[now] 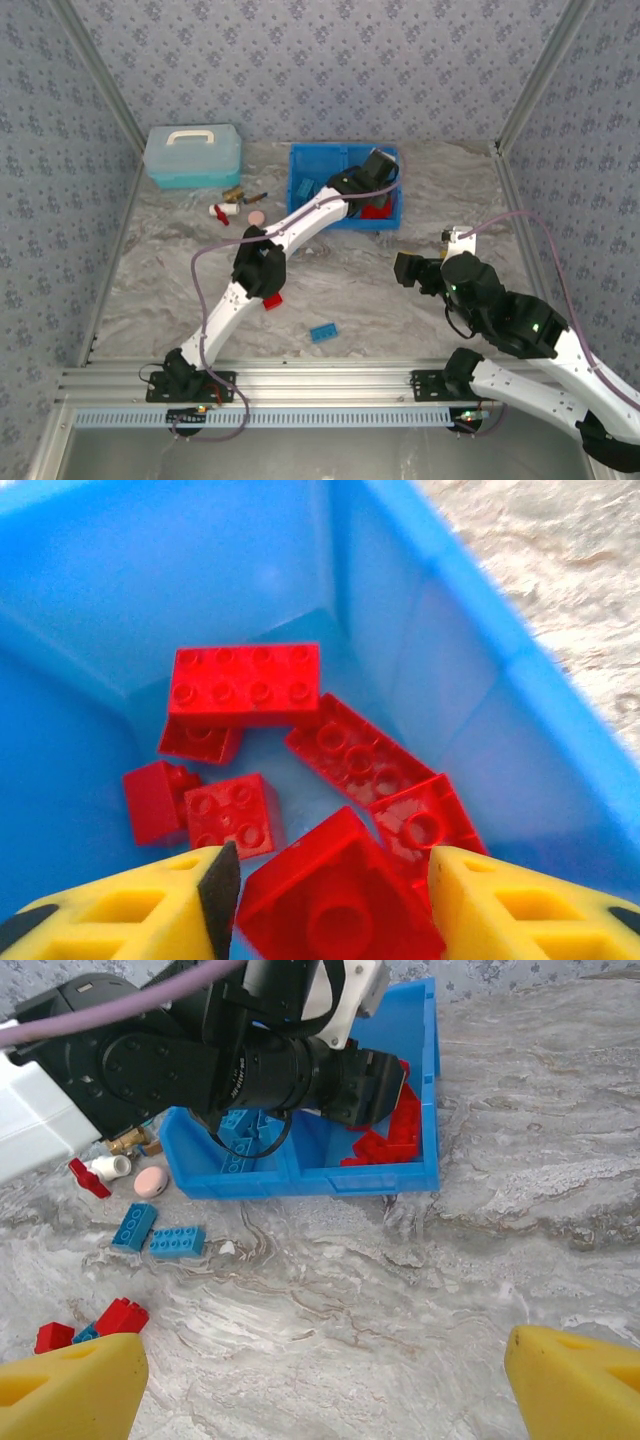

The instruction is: Sort the legos into containers by color

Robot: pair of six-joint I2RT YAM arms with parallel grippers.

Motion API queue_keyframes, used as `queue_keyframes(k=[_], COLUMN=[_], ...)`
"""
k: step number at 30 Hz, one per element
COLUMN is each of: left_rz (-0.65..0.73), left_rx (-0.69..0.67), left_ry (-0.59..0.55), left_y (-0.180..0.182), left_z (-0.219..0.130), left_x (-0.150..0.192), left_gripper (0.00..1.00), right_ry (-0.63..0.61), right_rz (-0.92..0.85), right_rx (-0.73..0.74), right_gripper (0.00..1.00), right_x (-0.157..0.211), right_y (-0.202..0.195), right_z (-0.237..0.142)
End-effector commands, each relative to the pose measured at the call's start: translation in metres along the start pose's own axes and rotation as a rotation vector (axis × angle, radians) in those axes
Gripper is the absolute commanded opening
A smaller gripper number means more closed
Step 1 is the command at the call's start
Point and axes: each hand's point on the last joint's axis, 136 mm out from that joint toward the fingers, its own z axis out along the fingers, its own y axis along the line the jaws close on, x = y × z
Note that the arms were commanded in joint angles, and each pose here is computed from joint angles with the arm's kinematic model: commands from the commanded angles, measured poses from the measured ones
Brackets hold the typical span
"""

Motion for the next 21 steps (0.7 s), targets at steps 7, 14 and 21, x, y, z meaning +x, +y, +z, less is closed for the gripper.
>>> queue_keyframes(k=[7,14,21], left_rz=[-0.046,-0.009,0.142], left_rx=[0.138,0.262,0.242], left_ry=[-0.202,-0.249,-0.21], left_y=[-0.008,0.003,0.051], left_z=[-0.142,-0.248,-0.33], left_x=[-0.1,-0.084,0.016], left_gripper=[0.76,0.83,0.94], right_ry=[0.038,0.262,0.524], right_rz=[-0.016,-0.355,-0.986], right_rx=[-0.023,-0.259,-0.449], right_gripper=[0.96,0.96,0.98], right_x=[0.007,0.061,0.16], right_y=[0.007,0.062,0.093], right_z=[0.003,0.031,0.062])
